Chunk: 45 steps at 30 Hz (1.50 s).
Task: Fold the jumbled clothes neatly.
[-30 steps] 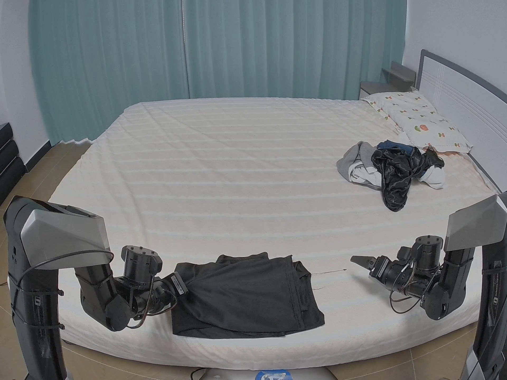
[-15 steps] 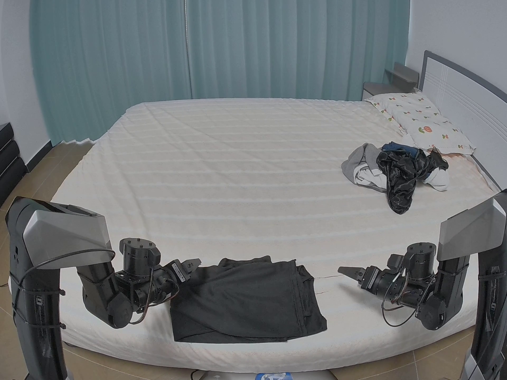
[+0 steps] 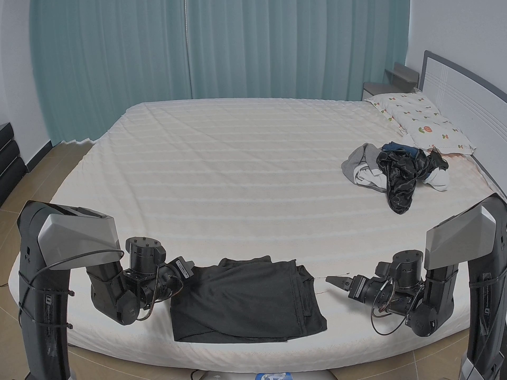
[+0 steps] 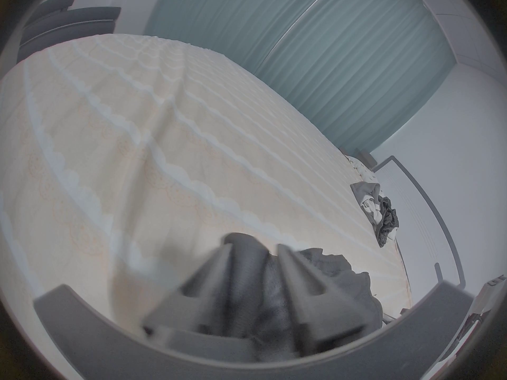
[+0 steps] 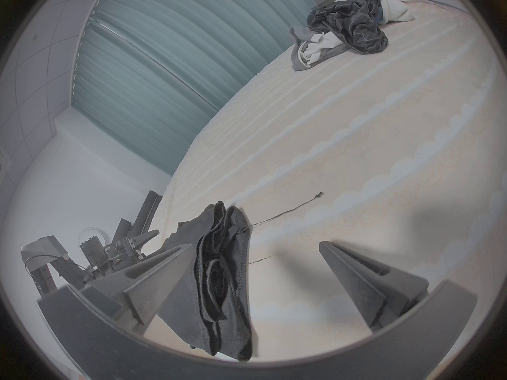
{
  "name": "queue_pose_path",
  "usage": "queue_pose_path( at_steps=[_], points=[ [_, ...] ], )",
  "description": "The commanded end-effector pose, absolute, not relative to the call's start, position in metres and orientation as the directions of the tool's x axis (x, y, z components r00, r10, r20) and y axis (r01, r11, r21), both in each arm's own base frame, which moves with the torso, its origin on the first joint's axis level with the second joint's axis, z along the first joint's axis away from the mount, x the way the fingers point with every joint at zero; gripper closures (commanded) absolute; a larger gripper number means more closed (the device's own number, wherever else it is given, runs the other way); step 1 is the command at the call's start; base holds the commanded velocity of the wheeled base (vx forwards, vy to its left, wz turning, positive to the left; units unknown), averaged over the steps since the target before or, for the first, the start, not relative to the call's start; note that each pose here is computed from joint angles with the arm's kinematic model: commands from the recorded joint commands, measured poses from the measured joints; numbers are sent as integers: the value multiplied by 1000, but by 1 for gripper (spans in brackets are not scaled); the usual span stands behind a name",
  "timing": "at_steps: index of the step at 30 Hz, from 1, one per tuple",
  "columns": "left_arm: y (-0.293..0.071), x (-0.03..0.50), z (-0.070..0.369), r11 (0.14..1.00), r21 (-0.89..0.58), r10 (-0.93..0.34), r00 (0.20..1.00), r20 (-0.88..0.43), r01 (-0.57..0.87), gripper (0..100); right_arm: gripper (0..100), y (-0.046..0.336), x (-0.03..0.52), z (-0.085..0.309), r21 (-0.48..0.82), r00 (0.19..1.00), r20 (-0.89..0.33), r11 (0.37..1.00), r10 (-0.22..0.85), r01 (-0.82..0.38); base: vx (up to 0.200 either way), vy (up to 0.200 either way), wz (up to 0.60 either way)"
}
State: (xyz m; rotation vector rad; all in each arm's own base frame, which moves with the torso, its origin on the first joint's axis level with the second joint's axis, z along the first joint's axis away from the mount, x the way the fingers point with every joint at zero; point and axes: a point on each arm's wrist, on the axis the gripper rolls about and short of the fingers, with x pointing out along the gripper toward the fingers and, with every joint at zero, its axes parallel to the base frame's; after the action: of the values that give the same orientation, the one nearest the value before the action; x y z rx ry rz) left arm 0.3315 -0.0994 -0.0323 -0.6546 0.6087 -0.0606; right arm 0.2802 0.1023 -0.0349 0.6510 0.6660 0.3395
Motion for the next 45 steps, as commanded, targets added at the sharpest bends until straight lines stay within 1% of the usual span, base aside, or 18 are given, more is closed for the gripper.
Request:
queue_pose_path(
  at_steps=[1, 4, 7, 9, 14, 19, 25, 32, 38, 39, 42, 45],
  points=[
    [-95, 335, -30, 798, -581, -189, 850, -492, -159, 100, 0, 105, 285, -34, 656, 750, -444, 748, 491, -101, 0, 0, 0],
    [-92, 338, -30, 797, -579, -154, 868, -471, -173, 100, 0, 109, 289, -34, 659, 751, -431, 743, 500, -116, 0, 0, 0],
    [-91, 338, -30, 793, -583, -148, 873, -465, -177, 100, 0, 119, 295, -34, 661, 750, -414, 737, 516, -143, 0, 0, 0],
    [-91, 338, -30, 780, -597, -148, 874, -463, -184, 100, 0, 124, 298, -36, 652, 755, -417, 745, 506, -139, 0, 0, 0],
    [-92, 338, -28, 760, -621, -153, 875, -460, -194, 100, 0, 145, 314, -31, 647, 749, -406, 744, 524, -169, 0, 0, 0],
    [-92, 337, -28, 757, -626, -165, 873, -459, -186, 100, 0, 162, 336, -27, 614, 737, -417, 763, 531, -202, 0, 0, 0],
    [-94, 337, -29, 759, -625, -172, 870, -462, -182, 100, 0, 186, 349, -37, 590, 719, -427, 771, 548, -238, 0, 0, 0],
    [-96, 337, -29, 760, -625, -177, 869, -462, -178, 100, 0, 196, 357, -38, 554, 723, -402, 778, 561, -296, 0, 0, 0],
    [-97, 337, -29, 760, -625, -178, 869, -462, -177, 100, 0, 203, 353, -50, 544, 703, -424, 781, 571, -306, 0, 0, 0],
    [-97, 337, -29, 760, -625, -178, 869, -462, -177, 100, 100, 204, 352, -51, 543, 699, -427, 781, 573, -309, 0, 0, 0],
    [-98, 336, -29, 761, -625, -180, 869, -462, -175, 100, 100, 202, 353, -53, 545, 707, -421, 782, 568, -303, 0, 0, 0],
    [-98, 337, -29, 760, -626, -180, 869, -461, -174, 100, 100, 196, 356, -46, 547, 725, -404, 782, 559, -298, 0, 0, 0]
  ],
)
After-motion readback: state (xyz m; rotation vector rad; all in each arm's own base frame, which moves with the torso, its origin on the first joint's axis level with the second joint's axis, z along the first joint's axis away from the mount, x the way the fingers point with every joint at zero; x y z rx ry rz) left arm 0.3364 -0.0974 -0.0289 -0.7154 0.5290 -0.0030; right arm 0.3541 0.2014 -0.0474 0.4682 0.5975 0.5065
